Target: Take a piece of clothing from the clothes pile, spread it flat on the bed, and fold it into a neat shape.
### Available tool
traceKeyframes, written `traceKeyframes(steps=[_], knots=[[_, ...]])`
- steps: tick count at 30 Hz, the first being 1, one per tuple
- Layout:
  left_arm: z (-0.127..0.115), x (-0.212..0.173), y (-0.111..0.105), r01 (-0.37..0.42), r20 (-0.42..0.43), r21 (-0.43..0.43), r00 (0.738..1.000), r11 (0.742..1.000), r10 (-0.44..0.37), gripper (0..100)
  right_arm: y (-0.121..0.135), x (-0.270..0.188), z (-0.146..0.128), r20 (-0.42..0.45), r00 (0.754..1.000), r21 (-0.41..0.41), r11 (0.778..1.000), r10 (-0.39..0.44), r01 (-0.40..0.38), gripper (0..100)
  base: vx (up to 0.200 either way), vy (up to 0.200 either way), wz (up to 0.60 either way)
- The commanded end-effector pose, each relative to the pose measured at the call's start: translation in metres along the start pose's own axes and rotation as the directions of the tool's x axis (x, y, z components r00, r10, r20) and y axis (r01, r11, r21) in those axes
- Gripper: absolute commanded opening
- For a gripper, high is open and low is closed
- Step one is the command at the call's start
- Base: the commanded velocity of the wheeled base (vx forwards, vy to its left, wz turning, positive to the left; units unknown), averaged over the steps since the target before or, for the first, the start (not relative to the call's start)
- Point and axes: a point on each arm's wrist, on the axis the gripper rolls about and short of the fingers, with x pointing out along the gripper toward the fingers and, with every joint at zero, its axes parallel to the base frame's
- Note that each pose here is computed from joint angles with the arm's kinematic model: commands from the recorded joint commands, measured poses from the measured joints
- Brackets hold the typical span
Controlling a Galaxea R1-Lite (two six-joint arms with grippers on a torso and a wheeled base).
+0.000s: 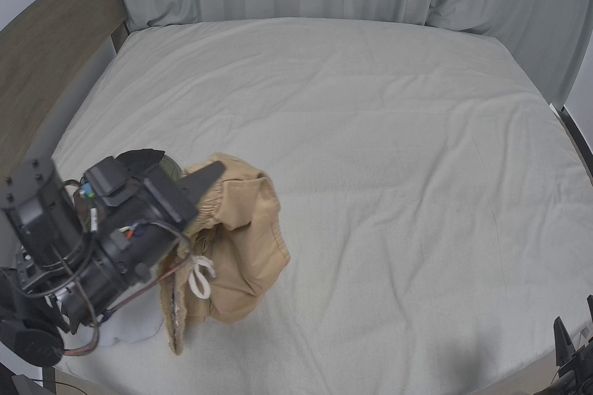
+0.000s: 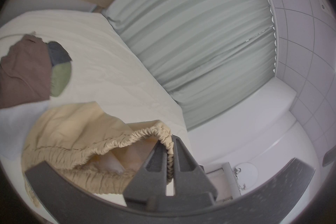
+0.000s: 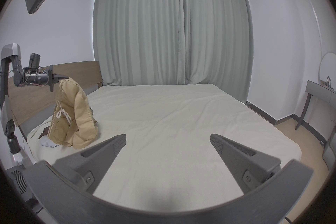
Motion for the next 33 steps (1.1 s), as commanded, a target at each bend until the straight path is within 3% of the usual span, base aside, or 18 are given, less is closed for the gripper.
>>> traceKeyframes(steps=[1,3,7,9,12,13,14,15,16,18,20,21,22,25,29,33], knots=[[-0.052,0.051,-0.018,0.061,-0.136,-0.005,0.989,0.998,-0.061,0,0.0,0.0,-0.005,-0.007,1.0,0.0,1.0,0.001,-0.001,100,0.0,0.0,0.0],[-0.085,0.072,-0.045,0.149,-0.185,-0.038,0.971,0.988,-0.153,0,0.0,0.0,-0.005,-0.007,1.0,0.0,1.0,0.001,-0.001,100,0.0,0.0,0.0],[-0.096,0.079,-0.085,0.282,-0.164,-0.096,0.941,0.954,-0.295,0,0.0,0.0,-0.005,-0.007,1.0,0.0,1.0,0.001,-0.001,100,0.0,0.0,0.0],[-0.095,0.076,-0.104,0.338,-0.15,-0.124,0.923,0.933,-0.355,0,0.0,0.0,-0.005,-0.007,1.0,0.0,1.0,0.001,-0.001,100,0.0,0.0,0.0],[-0.074,0.064,-0.149,0.471,-0.077,-0.237,0.863,0.849,-0.5,0,0.0,0.0,-0.005,-0.007,1.0,0.0,1.0,-0.001,0.001,100,0.0,0.0,0.0],[-0.065,0.061,-0.158,0.496,-0.055,-0.258,0.85,0.829,-0.525,0,0.0,0.0,-0.005,-0.007,1.0,0.0,1.0,-0.001,0.001,100,0.0,0.0,0.0],[-0.064,0.06,-0.159,0.498,-0.054,-0.261,0.848,0.827,-0.527,0,0.0,0.0,-0.005,-0.007,1.0,0.0,1.0,-0.001,0.001,100,0.0,0.0,0.0],[-0.051,0.056,-0.169,0.53,-0.017,-0.29,0.83,0.797,-0.558,0,0.0,0.0,-0.005,-0.007,1.0,0.0,1.0,0.001,-0.001,100,0.0,0.0,0.0],[-0.047,0.055,-0.169,0.532,-0.011,-0.292,0.829,0.795,-0.559,0,0.0,0.0,-0.005,-0.007,1.0,0.0,1.0,0.001,-0.001,100,0.0,0.0,0.0],[-0.042,0.055,-0.166,0.516,-0.015,-0.286,0.84,0.807,-0.542,0,0.0,0.0,-0.005,-0.007,1.0,0.0,1.0,-0.001,0.001,100,0.0,0.0,0.0],[-0.043,0.062,-0.15,0.462,-0.035,-0.265,0.872,0.846,-0.488,0,0.0,0.0,-0.005,-0.007,1.0,0.0,1.0,-0.001,0.001,100,0.0,0.0,0.0],[-0.044,0.063,-0.146,0.453,-0.039,-0.261,0.878,0.853,-0.478,0,0.0,0.0,-0.005,-0.006,1.0,0.0,1.0,-0.001,0.001,100,0.0,0.0,0.0],[-0.047,0.069,-0.127,0.396,-0.059,-0.237,0.906,0.887,-0.42,0,0.0,0.0,-0.005,-0.007,1.0,0.0,1.0,-0.001,0.001,100,0.0,0.0,0.0],[-0.056,0.081,-0.092,0.293,-0.088,-0.195,0.945,0.936,-0.314,0,0.0,0.0,-0.005,-0.007,1.0,0.0,1.0,-0.001,0.001,100,0.0,0.0,0.0],[-0.058,0.089,-0.068,0.225,-0.088,-0.168,0.966,0.96,-0.242,0,0.0,0.0,-0.005,-0.006,1.0,0.0,1.0,-0.001,0.001,100,0.0,0.0,0.0],[-0.064,0.091,-0.027,0.126,-0.102,-0.08,0.986,0.989,-0.134,0,0.0,0.0,-0.005,-0.007,1.0,0.002,1.0,0.001,-0.001,100,0.0,0.0,0.0]])
